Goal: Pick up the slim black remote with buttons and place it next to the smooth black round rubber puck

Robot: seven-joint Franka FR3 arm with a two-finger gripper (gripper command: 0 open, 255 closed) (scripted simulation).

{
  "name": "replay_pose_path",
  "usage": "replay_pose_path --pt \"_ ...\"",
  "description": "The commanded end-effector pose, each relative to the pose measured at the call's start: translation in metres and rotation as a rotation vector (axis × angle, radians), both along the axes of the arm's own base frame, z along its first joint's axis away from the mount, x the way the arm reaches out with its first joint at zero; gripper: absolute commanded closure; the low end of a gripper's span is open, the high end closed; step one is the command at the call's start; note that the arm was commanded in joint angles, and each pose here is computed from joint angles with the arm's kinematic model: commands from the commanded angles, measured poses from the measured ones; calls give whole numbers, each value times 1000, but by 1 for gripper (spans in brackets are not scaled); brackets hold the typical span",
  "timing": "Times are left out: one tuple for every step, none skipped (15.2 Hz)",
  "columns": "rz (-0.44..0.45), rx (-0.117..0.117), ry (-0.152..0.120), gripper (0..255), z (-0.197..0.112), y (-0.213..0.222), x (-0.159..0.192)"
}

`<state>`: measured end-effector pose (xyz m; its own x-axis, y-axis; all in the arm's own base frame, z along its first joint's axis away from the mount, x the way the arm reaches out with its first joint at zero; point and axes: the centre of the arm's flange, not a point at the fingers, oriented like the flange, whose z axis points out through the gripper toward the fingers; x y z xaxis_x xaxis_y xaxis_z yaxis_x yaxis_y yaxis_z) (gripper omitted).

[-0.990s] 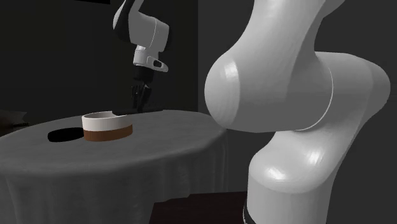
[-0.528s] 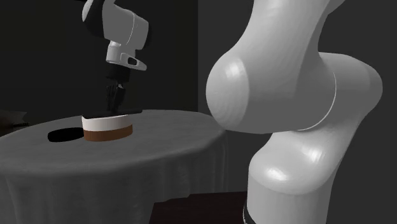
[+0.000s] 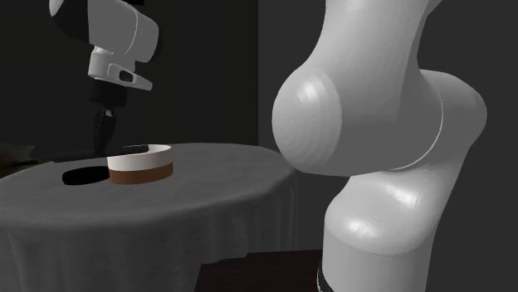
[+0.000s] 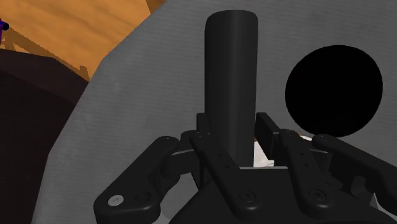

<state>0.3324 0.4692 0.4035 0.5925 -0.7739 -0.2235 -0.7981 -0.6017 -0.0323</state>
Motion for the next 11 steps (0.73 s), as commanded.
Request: replay_pose_path --pt "-2 0 0 255 1 23 -17" --pt "-2 0 0 255 1 34 -25" --pt "-2 0 0 255 1 50 -36" --pt "-2 0 0 255 -4 50 -36" --pt "-2 0 0 255 -9 50 -36" --pt "-2 0 0 255 -14 50 -36" --pt "-2 0 0 255 -20 50 -36" --pt "-2 0 0 255 -25 50 -36" --pt "-2 0 0 255 -30 50 -36" --pt "-2 0 0 255 -36 50 -36" --pt "-2 0 0 255 -41 50 -36"
